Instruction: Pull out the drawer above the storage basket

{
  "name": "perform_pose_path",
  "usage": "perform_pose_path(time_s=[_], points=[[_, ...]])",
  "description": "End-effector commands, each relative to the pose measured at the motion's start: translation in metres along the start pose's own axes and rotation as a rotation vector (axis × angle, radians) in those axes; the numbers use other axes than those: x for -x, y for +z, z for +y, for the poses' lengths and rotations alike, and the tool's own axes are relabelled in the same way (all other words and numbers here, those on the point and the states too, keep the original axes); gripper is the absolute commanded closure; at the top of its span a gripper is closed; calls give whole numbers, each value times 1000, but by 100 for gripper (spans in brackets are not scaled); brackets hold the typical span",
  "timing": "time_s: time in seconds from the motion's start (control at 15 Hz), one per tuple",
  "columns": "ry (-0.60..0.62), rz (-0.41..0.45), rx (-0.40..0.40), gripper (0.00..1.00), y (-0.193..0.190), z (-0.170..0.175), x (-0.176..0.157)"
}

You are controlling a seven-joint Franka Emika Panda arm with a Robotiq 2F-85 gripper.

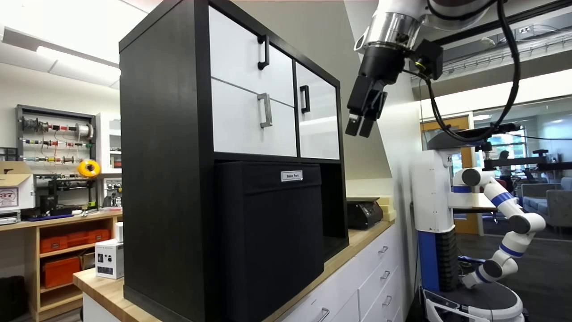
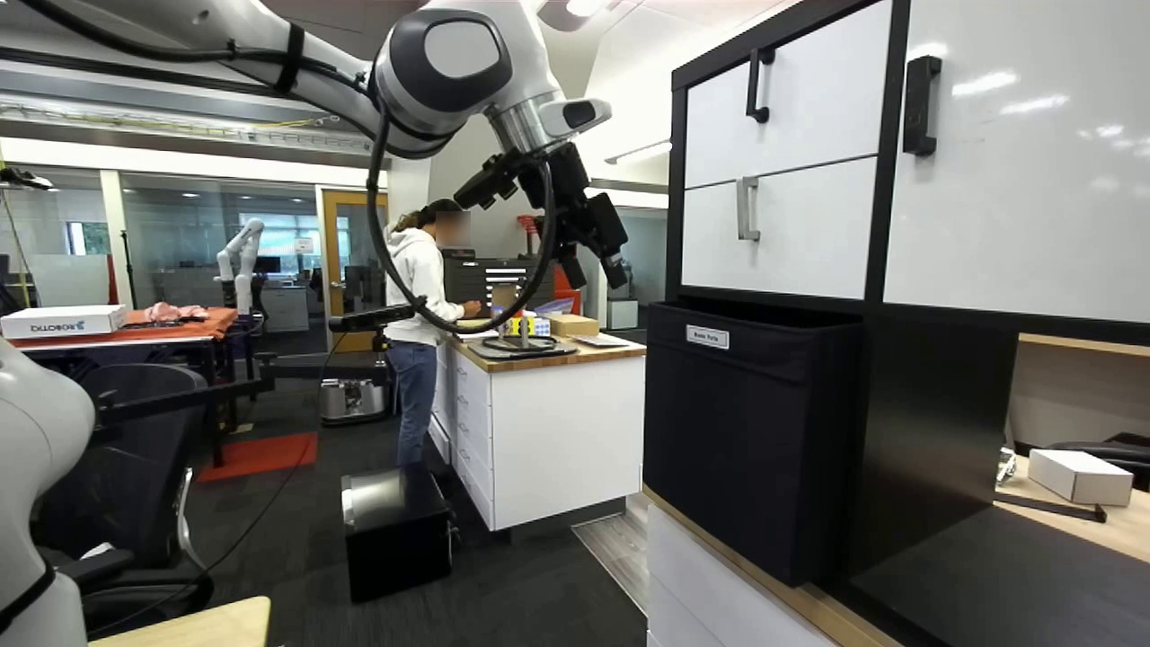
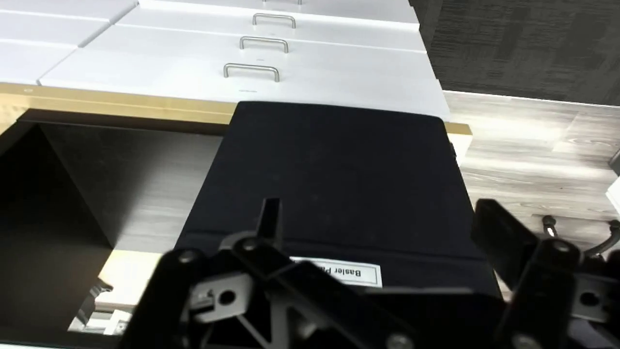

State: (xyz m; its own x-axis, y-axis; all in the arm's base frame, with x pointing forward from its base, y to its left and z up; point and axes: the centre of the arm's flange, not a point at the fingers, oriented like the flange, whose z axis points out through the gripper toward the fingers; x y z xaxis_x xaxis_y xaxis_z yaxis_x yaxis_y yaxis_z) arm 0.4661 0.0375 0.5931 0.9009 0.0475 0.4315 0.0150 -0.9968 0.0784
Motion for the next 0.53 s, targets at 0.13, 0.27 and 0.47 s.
perform_pose_path(time_s=[0.13, 0.27, 0.47], points=[[-27, 87, 38, 0, 2, 12, -65], [-22, 126, 40, 0, 3, 17, -84], [-4, 191, 34, 0, 4, 26, -111]])
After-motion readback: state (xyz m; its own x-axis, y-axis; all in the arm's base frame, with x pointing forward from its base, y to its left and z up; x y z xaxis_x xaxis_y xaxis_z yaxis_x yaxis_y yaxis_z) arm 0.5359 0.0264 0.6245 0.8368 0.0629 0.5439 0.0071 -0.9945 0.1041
